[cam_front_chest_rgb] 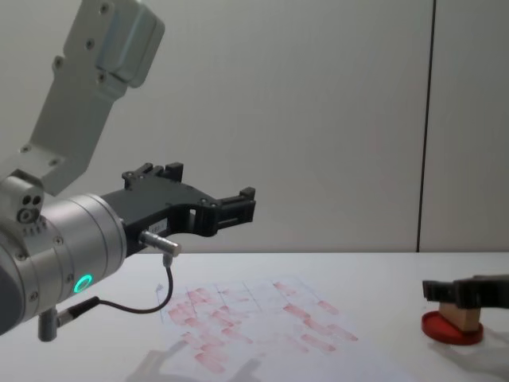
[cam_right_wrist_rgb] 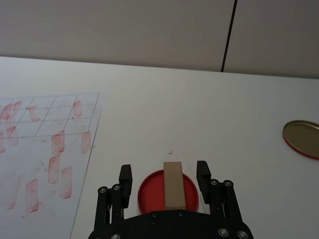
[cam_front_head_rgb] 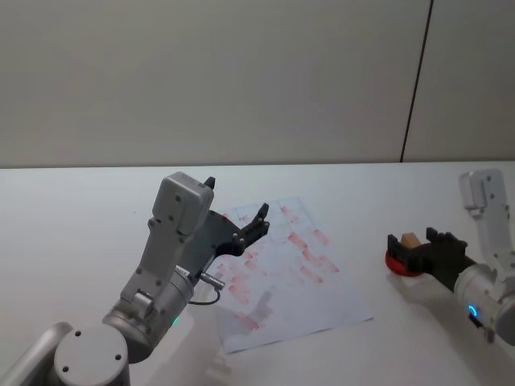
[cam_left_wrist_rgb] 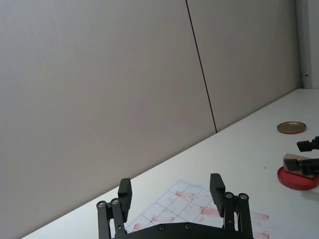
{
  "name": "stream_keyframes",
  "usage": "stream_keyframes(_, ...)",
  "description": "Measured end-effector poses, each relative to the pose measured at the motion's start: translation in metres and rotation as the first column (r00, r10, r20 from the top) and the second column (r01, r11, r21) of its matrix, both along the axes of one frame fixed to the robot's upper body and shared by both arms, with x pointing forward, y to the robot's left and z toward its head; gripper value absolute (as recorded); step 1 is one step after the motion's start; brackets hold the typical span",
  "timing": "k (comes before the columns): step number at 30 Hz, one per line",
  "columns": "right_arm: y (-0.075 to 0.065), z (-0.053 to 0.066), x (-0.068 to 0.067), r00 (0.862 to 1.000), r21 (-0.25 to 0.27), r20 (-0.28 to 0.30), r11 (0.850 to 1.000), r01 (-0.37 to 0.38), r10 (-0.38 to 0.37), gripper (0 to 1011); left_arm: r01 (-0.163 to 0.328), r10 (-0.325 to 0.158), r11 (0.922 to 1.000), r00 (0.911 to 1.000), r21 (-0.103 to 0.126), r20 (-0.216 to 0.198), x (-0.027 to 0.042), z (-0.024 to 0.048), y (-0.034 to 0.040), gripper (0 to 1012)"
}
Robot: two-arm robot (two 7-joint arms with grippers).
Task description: Use the one hand to pick up the stamp and affix it onto the A4 paper.
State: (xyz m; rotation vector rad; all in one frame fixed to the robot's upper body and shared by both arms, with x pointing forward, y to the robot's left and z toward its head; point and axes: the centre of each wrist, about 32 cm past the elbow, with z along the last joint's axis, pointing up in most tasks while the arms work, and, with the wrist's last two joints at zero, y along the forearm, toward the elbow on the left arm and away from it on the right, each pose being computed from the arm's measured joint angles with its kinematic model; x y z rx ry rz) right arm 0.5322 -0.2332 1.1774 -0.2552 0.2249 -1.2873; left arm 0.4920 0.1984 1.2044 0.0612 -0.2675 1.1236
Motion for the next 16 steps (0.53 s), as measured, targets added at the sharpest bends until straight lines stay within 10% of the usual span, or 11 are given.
stream_keyframes(16,-0.018,0.012,-0.030,0.981,-0.009,0.193,1.000,0.001,0.001,1001,0.000,0.000,1.0000,1.0000,0.000,0.000,0.0000,0.0000,0.0000,993)
